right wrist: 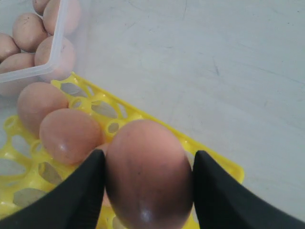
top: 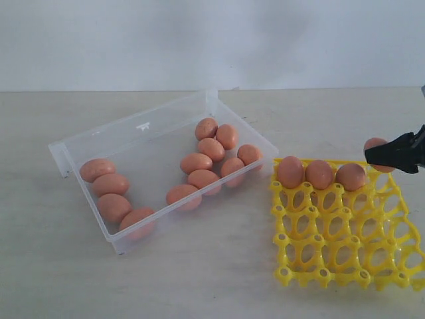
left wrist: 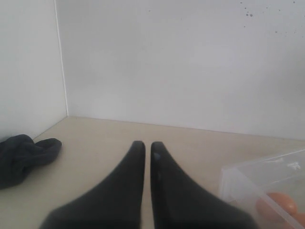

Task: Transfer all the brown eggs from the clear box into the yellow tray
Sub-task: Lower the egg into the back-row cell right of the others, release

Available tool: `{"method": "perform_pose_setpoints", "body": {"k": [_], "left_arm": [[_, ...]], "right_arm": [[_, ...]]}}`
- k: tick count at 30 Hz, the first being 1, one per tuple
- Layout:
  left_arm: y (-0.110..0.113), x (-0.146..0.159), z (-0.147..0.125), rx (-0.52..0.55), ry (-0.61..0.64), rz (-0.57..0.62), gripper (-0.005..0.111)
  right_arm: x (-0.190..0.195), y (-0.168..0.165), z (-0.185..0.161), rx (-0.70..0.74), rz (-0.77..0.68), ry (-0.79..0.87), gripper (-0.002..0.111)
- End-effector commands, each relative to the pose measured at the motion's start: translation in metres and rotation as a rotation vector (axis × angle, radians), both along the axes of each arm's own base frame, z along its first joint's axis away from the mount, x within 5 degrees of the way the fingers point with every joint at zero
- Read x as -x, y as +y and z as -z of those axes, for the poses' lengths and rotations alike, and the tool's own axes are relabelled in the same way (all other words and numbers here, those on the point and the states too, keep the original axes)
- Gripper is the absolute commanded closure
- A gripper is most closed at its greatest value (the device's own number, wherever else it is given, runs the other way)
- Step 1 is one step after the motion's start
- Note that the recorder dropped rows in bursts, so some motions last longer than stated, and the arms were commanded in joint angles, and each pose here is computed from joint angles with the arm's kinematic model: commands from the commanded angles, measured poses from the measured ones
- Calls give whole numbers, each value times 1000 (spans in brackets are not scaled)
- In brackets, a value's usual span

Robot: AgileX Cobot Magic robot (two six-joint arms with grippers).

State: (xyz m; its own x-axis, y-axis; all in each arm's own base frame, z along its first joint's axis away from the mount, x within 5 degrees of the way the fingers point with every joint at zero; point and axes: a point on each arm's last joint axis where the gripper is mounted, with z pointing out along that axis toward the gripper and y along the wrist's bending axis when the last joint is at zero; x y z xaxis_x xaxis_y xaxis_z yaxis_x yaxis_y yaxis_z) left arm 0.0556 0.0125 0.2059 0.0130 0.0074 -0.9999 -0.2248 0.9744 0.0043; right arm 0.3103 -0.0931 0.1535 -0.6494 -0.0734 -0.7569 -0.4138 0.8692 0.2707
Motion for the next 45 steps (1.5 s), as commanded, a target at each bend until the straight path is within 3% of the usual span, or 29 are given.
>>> {"method": "perform_pose_setpoints", "body": {"k": [1,25,33,45], "left_arm": [[0,1,-3,-7,-20,-1,103],[0,1,-3,-7,-20,-1,103],[0,1,-3,-7,-20,-1,103],[0,1,-3,-7,-20,-1,103]], "right_arm": [[-1,-3,-3,5,11,-10,108],[-4,-8,17,-1,57,38,107],[-4,-8,17,1,56,39,74],[-4,-7,16,-9,49,40,68]]}}
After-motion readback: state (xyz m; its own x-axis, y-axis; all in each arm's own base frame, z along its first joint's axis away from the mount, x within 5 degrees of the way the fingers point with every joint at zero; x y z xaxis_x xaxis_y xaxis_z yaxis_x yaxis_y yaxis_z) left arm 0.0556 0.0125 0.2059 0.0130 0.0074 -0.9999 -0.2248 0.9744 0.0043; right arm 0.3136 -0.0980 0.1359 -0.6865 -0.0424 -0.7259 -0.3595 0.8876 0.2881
